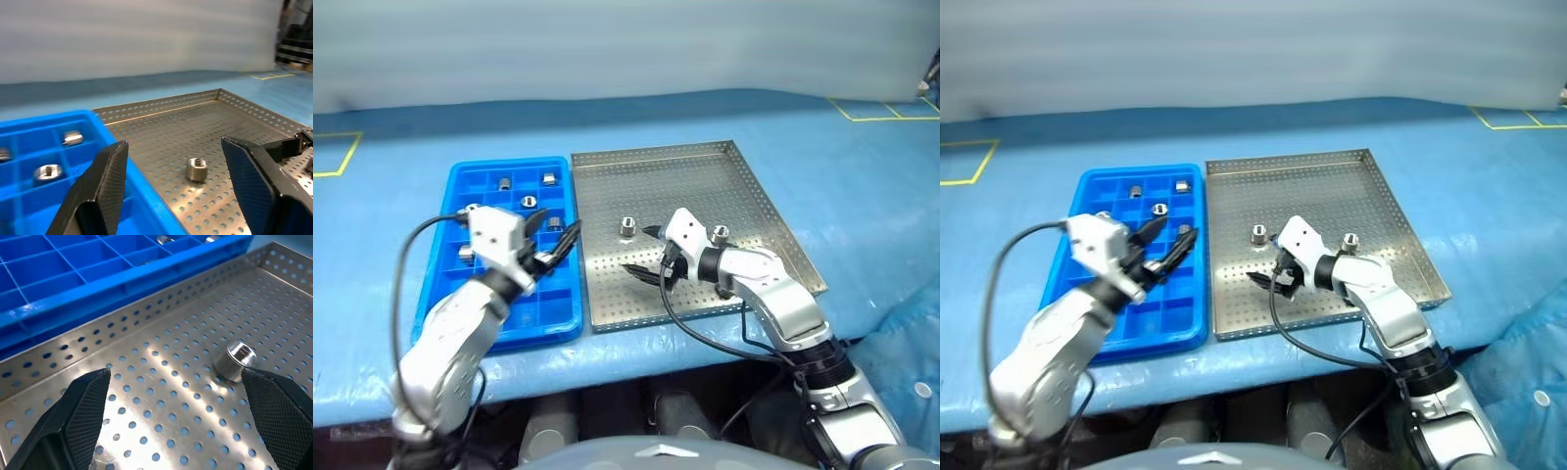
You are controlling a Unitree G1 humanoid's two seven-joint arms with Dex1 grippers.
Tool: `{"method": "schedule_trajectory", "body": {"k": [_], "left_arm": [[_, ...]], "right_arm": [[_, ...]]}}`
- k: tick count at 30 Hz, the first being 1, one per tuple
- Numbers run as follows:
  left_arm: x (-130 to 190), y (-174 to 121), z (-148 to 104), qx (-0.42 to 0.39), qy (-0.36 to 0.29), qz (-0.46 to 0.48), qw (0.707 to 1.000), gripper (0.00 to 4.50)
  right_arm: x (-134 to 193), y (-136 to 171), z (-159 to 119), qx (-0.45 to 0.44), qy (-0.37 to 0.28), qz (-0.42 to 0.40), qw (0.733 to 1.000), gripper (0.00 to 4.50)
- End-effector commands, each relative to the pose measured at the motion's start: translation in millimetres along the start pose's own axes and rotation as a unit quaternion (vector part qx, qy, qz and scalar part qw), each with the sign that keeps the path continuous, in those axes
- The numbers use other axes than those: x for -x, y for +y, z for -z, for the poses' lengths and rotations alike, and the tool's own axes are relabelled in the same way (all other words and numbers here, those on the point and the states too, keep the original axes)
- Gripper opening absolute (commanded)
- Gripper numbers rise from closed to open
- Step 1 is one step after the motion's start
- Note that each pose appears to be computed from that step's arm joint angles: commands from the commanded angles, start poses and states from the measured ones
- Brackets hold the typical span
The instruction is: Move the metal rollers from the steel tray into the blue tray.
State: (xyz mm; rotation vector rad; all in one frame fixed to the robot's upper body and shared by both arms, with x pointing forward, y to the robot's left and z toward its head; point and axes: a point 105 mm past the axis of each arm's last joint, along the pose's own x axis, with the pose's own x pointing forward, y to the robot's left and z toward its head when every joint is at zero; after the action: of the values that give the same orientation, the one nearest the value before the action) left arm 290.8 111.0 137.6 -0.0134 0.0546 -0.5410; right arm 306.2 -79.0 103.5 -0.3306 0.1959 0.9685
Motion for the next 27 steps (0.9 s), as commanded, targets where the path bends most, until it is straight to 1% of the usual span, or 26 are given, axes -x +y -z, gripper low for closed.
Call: {"method": "schedule_trajectory", "body": {"k": [1,4,8,10,16,21,24,25,26,27], "left_arm": [[-28,-5,15,-0.041,0.043,0.02,0.998,3.28],[-50,6,28,-0.057,0.092,-0.012,0.994,3.28],[-64,4,28,-0.072,0.103,-0.011,0.992,3.28],[-70,7,32,-0.084,0.117,-0.023,0.989,3.28],[-70,18,40,-0.107,0.147,-0.057,0.982,3.28],[-65,18,34,-0.09,0.12,-0.062,0.987,3.28],[-60,19,33,-0.076,0.11,-0.068,0.989,3.88],[-57,22,33,-0.072,0.111,-0.078,0.988,4.23],[-55,25,34,-0.071,0.112,-0.092,0.987,4.47],[-52,30,33,-0.069,0.11,-0.108,0.986,4.47]], "right_arm": [[17,-9,-9,0.018,-0.012,0.048,0.999,4.5],[28,-10,-4,0.01,-0.008,0.077,0.997,4.5],[37,-6,0,-0.001,-0.006,0.098,0.995,4.5],[40,-5,3,-0.004,-0.002,0.107,0.994,4.5],[44,-3,5,-0.01,0.002,0.118,0.993,4.5],[42,-3,7,-0.009,0.009,0.115,0.993,4.5],[39,-3,6,-0.006,0.011,0.108,0.994,4.5],[38,-3,6,-0.005,0.011,0.106,0.994,4.5],[37,-3,6,-0.005,0.011,0.104,0.994,4.5],[37,-2,5,-0.004,0.011,0.102,0.995,4.5]]}}
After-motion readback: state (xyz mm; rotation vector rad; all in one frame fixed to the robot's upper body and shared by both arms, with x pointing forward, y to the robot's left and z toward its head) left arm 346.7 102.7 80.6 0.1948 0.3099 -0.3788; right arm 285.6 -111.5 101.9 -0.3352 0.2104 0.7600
